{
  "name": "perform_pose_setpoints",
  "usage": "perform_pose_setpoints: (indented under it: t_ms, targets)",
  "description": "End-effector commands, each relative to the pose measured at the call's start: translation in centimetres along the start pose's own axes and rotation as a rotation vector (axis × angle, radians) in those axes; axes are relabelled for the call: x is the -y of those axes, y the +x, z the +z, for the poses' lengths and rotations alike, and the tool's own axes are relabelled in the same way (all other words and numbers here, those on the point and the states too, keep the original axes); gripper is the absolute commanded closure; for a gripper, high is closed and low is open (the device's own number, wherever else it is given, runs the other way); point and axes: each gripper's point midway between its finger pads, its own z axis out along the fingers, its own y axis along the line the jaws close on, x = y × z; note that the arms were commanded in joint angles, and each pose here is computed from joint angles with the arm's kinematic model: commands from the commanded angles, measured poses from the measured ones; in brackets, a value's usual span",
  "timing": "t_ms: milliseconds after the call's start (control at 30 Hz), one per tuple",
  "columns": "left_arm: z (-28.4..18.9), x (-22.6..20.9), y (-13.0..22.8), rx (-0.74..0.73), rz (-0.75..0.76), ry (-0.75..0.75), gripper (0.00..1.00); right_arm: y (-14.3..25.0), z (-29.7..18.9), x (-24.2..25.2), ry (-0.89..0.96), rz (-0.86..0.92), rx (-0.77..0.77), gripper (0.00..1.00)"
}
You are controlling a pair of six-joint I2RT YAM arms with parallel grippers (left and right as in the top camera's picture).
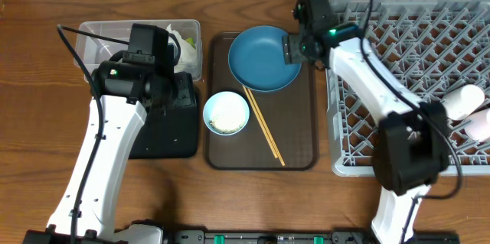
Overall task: Sort waste into correct bins and load items into the dishwasher rack
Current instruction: 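Reach the right gripper to the blue plate rim and grasp it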
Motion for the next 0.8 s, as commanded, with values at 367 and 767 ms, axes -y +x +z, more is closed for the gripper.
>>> perform_pose_setpoints:
  t_ms: [367,767]
  targets:
    - [0.1,-0.4,0.1,-0.005,0.011,-0.014,0.41,3.9,5.8,-1.0,-0.014,0.102,-0.131,0.65]
    - [0.7,-0.5,0.2,-0.025,0.009,-0.019,0.41,4.4,5.8,-0.4,0.021,0.217,-0.148,0.99]
